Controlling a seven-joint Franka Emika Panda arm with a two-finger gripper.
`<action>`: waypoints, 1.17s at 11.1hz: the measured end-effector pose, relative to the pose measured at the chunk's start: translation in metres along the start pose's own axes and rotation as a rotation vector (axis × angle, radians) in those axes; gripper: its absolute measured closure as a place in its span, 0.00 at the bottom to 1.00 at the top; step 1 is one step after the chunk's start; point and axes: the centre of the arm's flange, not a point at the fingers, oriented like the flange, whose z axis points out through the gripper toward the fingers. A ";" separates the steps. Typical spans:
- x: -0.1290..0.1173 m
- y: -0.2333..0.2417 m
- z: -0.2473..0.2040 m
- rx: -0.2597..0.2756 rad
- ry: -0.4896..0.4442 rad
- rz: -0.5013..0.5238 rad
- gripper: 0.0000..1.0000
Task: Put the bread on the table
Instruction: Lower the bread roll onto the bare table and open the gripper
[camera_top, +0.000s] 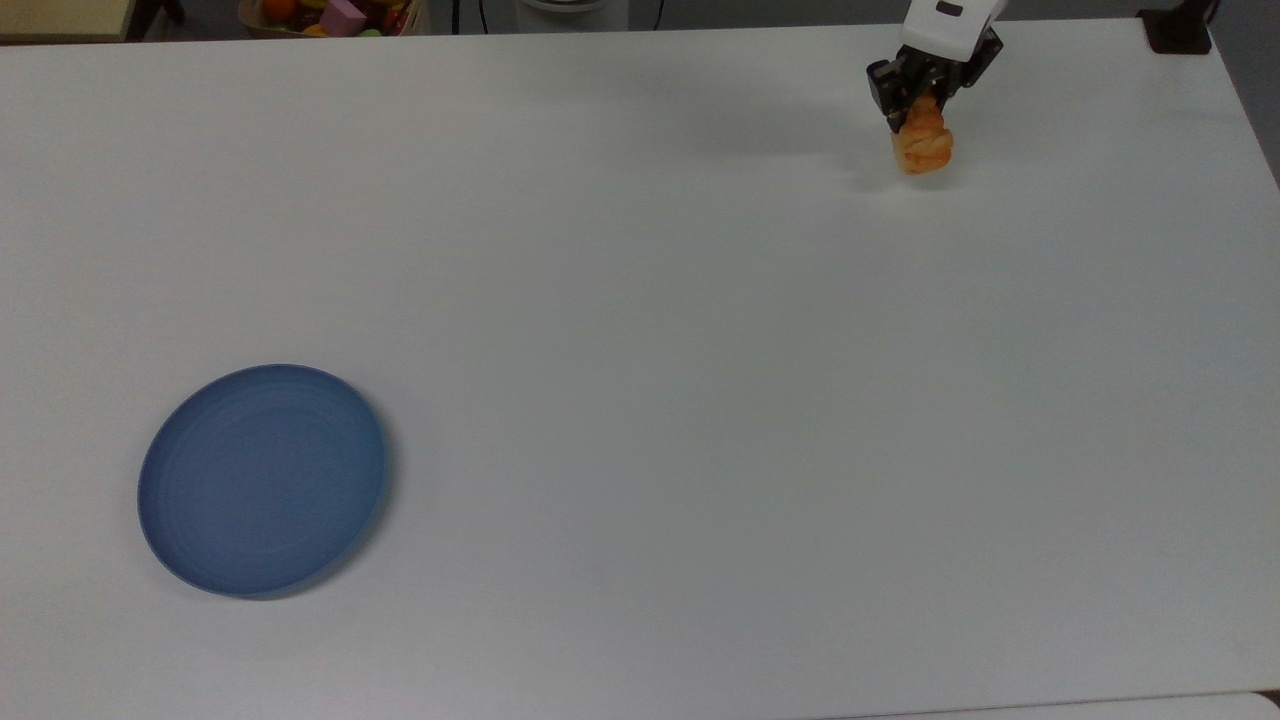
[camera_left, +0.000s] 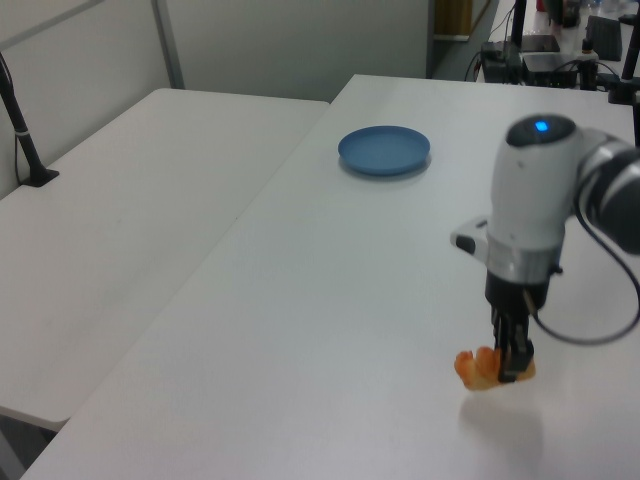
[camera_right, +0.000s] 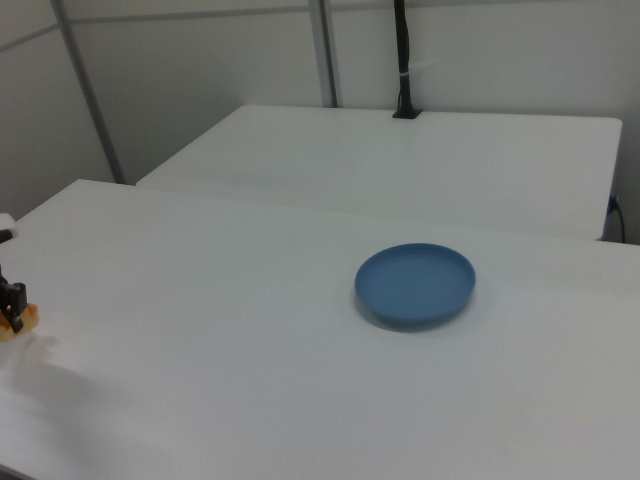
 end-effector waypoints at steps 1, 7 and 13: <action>-0.003 -0.008 0.012 -0.023 0.015 0.018 0.56; -0.003 -0.009 0.048 -0.044 -0.008 -0.017 0.56; 0.002 -0.001 0.044 -0.057 -0.024 -0.013 0.00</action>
